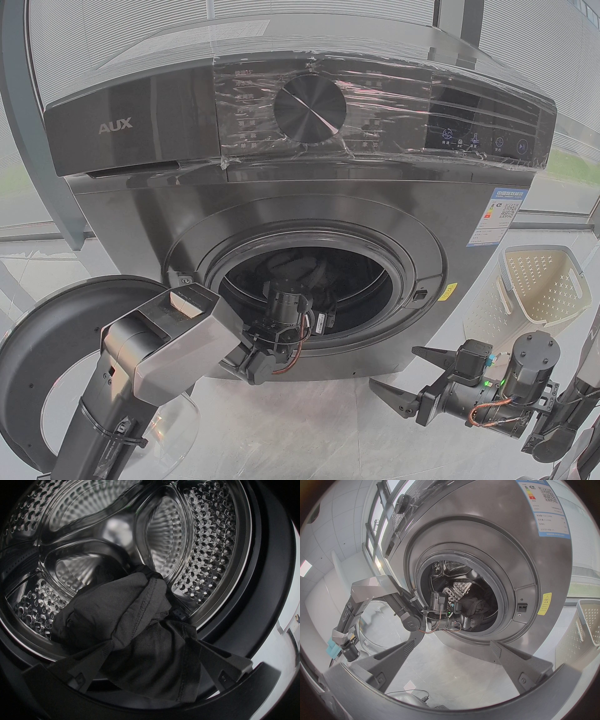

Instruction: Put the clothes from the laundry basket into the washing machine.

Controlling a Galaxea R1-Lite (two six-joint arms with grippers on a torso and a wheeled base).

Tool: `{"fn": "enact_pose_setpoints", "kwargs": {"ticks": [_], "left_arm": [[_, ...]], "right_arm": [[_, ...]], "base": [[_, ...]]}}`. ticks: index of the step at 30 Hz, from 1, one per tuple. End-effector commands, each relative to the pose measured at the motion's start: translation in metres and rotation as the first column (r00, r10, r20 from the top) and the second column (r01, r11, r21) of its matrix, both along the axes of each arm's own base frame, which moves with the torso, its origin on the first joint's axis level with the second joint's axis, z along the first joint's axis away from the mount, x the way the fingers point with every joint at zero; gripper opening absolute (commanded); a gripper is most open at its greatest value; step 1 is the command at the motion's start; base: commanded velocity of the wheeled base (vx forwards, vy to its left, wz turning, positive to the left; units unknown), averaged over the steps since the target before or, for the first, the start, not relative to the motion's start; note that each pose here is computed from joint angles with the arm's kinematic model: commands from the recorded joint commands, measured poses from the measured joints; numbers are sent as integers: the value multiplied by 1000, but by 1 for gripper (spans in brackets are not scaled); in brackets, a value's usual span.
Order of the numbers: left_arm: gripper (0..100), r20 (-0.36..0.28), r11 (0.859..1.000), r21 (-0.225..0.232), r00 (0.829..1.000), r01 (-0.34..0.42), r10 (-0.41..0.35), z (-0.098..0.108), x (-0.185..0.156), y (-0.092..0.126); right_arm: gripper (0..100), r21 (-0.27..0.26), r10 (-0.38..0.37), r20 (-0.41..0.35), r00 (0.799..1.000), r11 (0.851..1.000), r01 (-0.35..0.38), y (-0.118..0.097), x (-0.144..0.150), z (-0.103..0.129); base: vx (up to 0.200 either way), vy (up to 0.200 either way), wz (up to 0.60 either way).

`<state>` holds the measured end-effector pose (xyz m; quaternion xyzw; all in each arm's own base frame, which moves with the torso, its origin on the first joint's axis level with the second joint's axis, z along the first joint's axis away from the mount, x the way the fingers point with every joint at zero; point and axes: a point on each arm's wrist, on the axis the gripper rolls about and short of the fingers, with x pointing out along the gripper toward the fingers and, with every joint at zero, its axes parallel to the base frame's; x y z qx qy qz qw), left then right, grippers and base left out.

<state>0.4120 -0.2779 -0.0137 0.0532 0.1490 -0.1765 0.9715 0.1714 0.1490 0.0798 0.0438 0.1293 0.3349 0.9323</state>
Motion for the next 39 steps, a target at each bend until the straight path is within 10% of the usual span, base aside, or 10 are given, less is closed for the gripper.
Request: {"fn": "enact_pose_setpoints", "kwargs": {"ticks": [1, 3, 4, 22, 39], "left_arm": [[100, -22, 1000, 16, 1000, 7, -6, -12, -1, -2], [100, -25, 1000, 20, 1000, 7, -7, -14, -1, -2], [0, -25, 1000, 19, 1000, 5, -5, -14, -1, -2], [0, 201, 988, -139, 975, -68, 95, 54, 43, 3], [0, 234, 981, -165, 962, -106, 144, 49, 65, 12]], "right_arm": [[100, 1, -1, 1, 1000, 1000, 1, 0, 0, 0], [100, 0, 0, 0, 1000, 1000, 0, 0, 0, 0], [100, 1, 0, 1, 1000, 1000, 0, 0, 0, 0], [100, 3, 0, 3, 1000, 1000, 0, 1, 1, 1], [100, 3, -1, 3, 1000, 1000, 1, 1, 1, 0]], "base": [[0, 0, 0], [0, 0, 0], [0, 0, 0], [0, 0, 0], [0, 0, 0]]}}
